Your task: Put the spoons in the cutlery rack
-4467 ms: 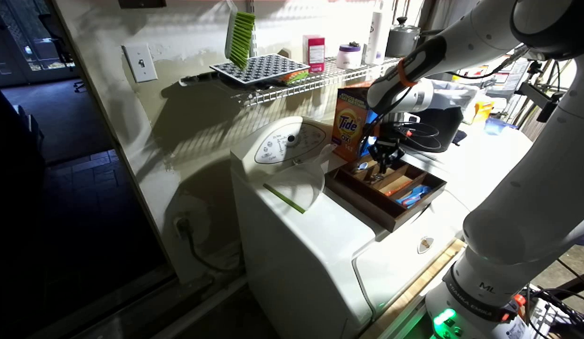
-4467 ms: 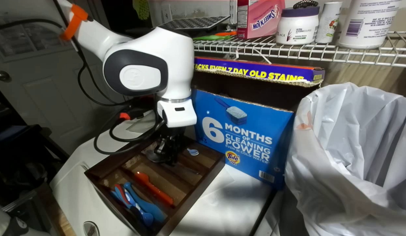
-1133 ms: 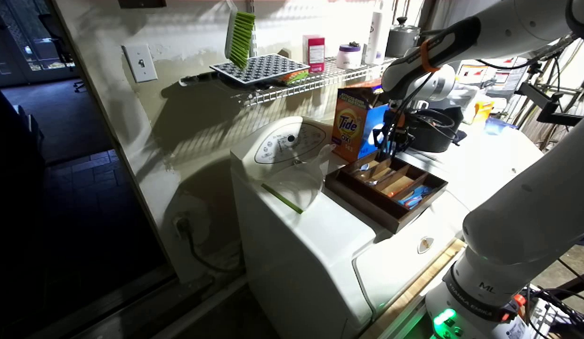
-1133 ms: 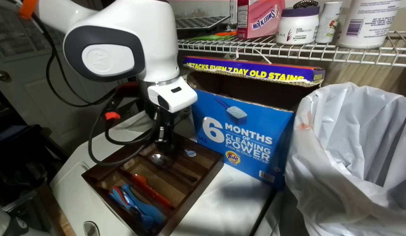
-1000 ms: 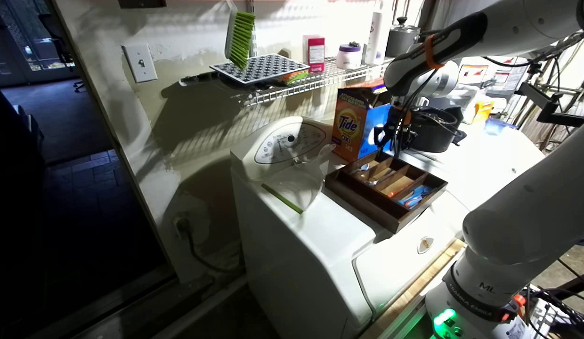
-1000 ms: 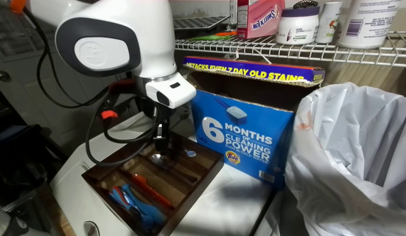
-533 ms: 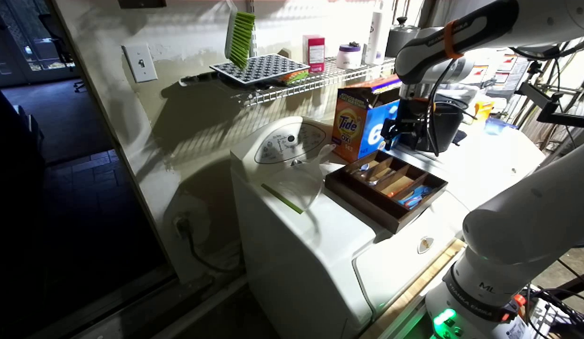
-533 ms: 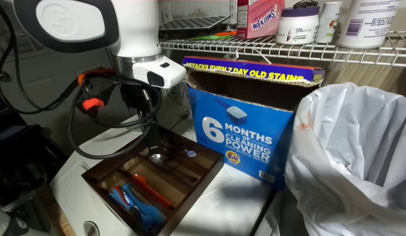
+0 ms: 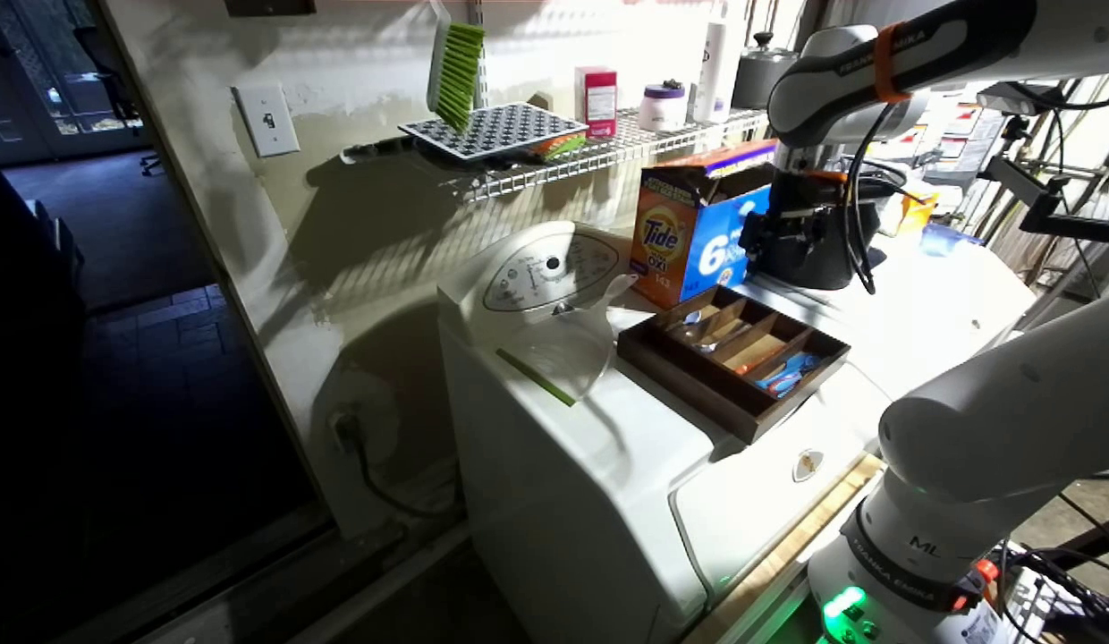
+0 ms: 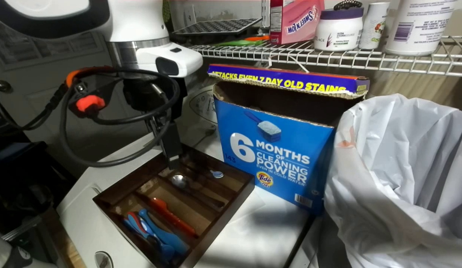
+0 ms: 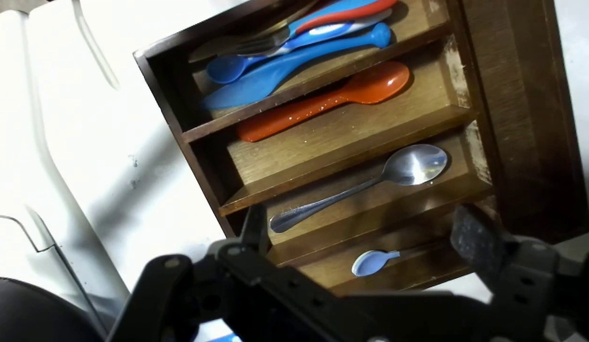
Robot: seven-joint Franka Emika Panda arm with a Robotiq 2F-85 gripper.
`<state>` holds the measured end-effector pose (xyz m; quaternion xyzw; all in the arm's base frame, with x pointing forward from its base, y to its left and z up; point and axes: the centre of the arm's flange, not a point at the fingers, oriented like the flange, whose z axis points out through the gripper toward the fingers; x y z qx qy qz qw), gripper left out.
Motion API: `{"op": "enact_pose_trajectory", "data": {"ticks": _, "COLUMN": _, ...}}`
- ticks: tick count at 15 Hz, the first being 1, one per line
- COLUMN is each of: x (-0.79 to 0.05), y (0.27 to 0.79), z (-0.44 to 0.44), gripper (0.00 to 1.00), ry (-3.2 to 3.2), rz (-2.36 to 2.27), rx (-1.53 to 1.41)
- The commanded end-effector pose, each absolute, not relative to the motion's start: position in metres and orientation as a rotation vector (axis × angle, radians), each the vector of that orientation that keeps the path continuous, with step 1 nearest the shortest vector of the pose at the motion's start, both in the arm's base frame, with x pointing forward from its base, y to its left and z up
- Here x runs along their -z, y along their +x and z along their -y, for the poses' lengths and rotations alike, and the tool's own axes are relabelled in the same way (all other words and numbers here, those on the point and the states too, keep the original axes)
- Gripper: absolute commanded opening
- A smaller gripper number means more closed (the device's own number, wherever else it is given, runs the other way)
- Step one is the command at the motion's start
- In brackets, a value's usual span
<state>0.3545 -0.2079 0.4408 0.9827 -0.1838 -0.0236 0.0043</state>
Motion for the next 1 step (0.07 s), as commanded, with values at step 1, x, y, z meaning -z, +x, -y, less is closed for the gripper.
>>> {"op": "enact_pose_trajectory", "data": {"ticks": 1, "x": -0.4396, "y": 0.3548, "z": 0.2079, "gripper": 1.00, "ry": 3.079, "rz": 0.575, "rx": 0.079}}
